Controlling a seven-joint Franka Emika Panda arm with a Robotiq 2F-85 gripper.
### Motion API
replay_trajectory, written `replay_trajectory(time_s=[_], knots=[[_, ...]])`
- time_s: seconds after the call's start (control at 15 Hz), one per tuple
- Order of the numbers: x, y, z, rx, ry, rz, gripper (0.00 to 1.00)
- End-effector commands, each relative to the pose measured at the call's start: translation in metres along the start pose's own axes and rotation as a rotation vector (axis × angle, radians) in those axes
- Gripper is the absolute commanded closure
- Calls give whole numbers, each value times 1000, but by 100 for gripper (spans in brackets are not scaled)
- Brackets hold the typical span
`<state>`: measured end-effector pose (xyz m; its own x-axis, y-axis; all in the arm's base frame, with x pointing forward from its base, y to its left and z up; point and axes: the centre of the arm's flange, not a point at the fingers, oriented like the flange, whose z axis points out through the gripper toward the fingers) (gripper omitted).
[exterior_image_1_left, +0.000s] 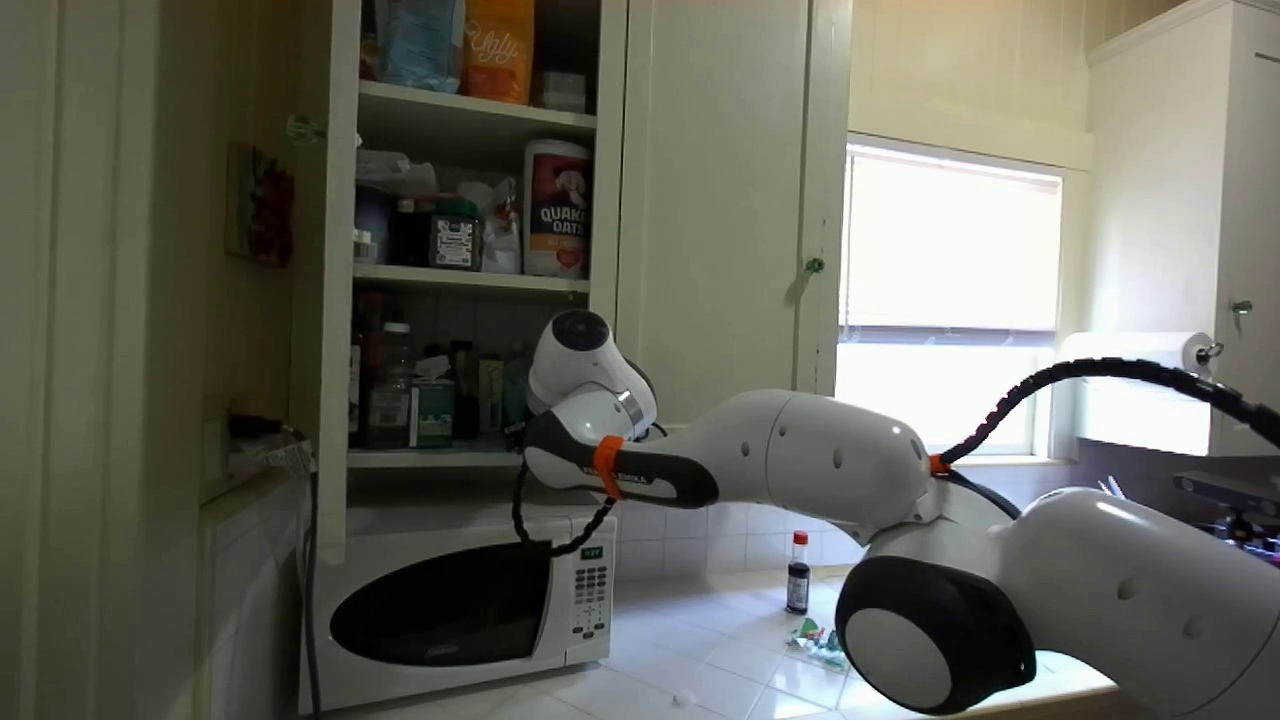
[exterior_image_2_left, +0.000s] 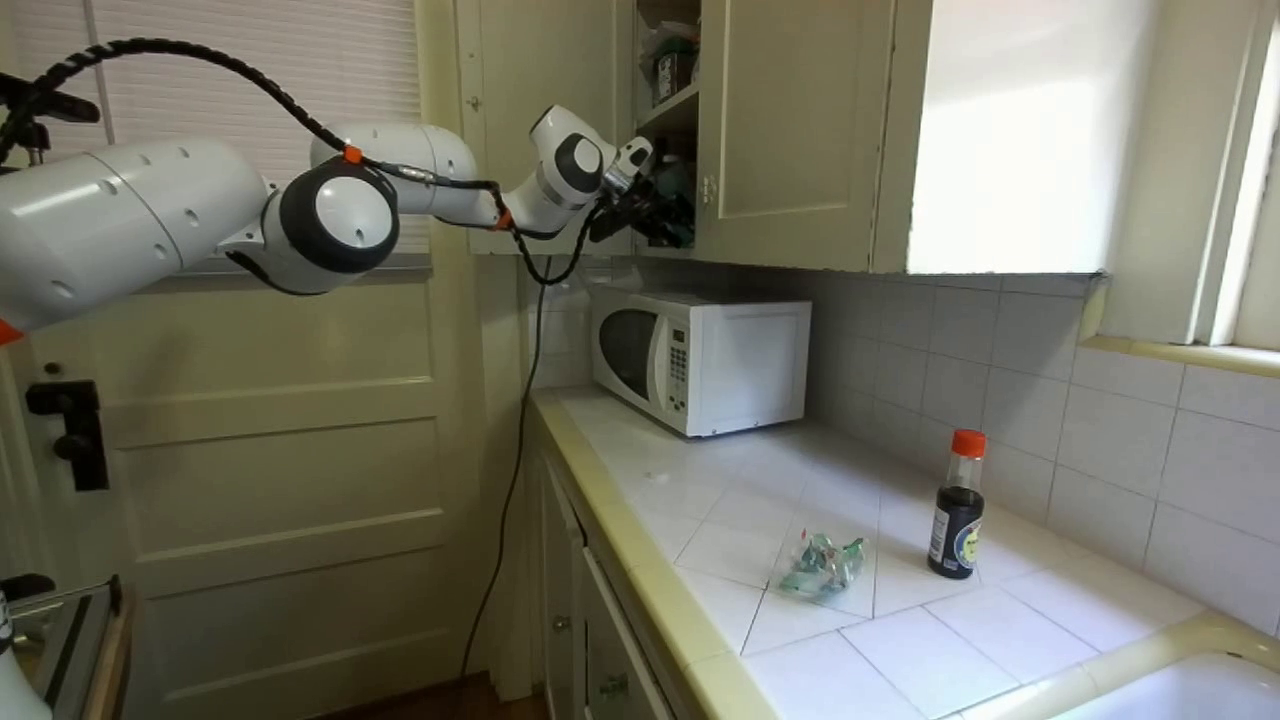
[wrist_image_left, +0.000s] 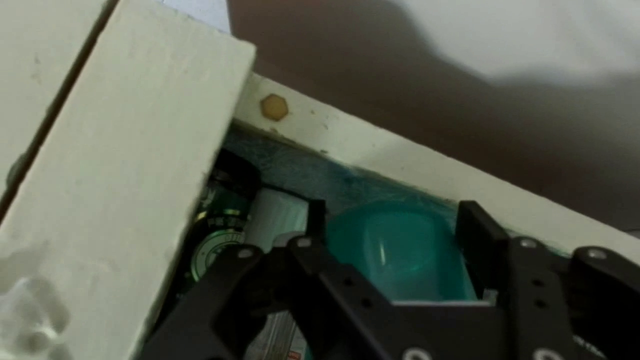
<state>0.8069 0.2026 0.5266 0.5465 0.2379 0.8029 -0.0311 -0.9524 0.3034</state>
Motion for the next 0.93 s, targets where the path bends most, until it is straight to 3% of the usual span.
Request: replay_trajectory(time_s=[0.0,0.27,0.33,0.53,0.87], knots=[[43,0,36,35,-32,30,58],[46,8,49,67,-52,77,58],[47,9,50,76,-59,81,8],[47,6,49,89,-69,81,0],[43,0,42,82,-66,64,0]])
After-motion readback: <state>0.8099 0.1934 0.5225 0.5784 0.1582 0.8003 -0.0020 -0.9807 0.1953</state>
